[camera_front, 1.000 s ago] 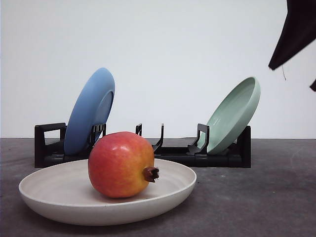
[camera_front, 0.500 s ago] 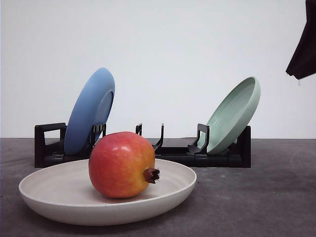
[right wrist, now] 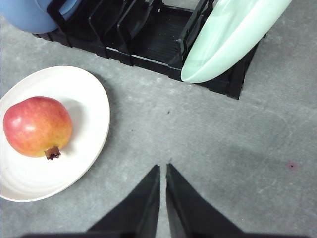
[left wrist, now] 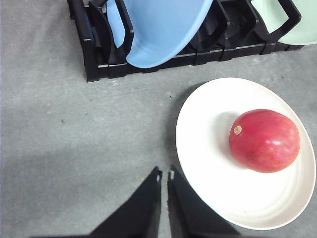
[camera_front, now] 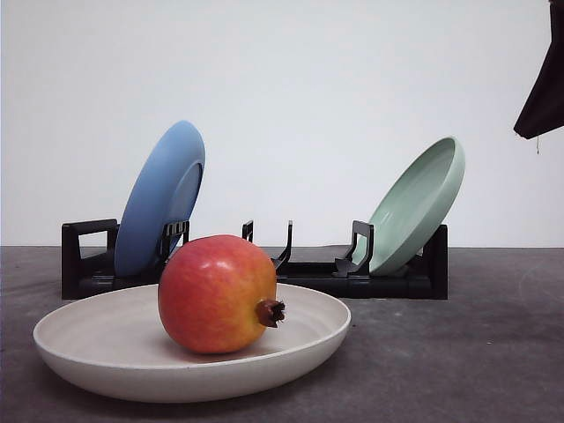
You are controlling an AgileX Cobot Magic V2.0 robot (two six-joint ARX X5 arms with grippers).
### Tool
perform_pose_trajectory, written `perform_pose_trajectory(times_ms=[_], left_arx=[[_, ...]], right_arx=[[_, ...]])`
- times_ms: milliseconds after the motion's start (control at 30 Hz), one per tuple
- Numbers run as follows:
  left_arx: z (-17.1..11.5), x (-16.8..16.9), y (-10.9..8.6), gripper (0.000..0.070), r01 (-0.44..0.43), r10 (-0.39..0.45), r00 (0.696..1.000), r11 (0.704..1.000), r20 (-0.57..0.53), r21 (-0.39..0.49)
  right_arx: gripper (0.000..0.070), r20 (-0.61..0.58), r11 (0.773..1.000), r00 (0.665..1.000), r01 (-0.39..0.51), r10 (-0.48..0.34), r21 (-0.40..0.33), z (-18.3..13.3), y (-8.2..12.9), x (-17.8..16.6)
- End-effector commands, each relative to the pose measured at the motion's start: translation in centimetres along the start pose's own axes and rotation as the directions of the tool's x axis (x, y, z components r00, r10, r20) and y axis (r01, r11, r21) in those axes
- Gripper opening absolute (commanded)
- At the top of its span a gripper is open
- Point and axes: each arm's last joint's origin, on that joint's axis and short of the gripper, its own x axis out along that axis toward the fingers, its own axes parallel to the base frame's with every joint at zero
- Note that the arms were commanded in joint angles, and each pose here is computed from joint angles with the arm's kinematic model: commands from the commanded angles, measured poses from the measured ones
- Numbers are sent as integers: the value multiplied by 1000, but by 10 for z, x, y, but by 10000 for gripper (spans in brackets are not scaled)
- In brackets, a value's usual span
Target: Place pomegranate in white plate
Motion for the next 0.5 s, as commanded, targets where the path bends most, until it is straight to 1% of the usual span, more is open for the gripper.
perform_pose_trajectory(times_ms=[0, 133, 233, 367, 467], left_arx=[[4, -3, -1, 0, 2, -2, 1000, 1000, 21, 10], [2, -5, -1, 0, 1, -2, 999, 1000, 45, 15], [-8, -7, -1, 0, -13, 3, 993, 996, 117, 85], [-28, -6, 5, 0, -53, 23, 966, 992, 257, 112], [-45, -1, 11, 0, -115, 67, 933, 987, 352, 116]], right_arx=[[18, 6, 1000, 1000, -4, 4, -12, 2, 0, 1], [18, 6, 1000, 1000, -4, 4, -12, 2, 0, 1], [18, 6, 1000, 1000, -4, 4, -12, 2, 0, 1], [18, 6, 1000, 1000, -4, 4, -12, 2, 0, 1], [18, 6, 1000, 1000, -4, 4, -12, 2, 0, 1]])
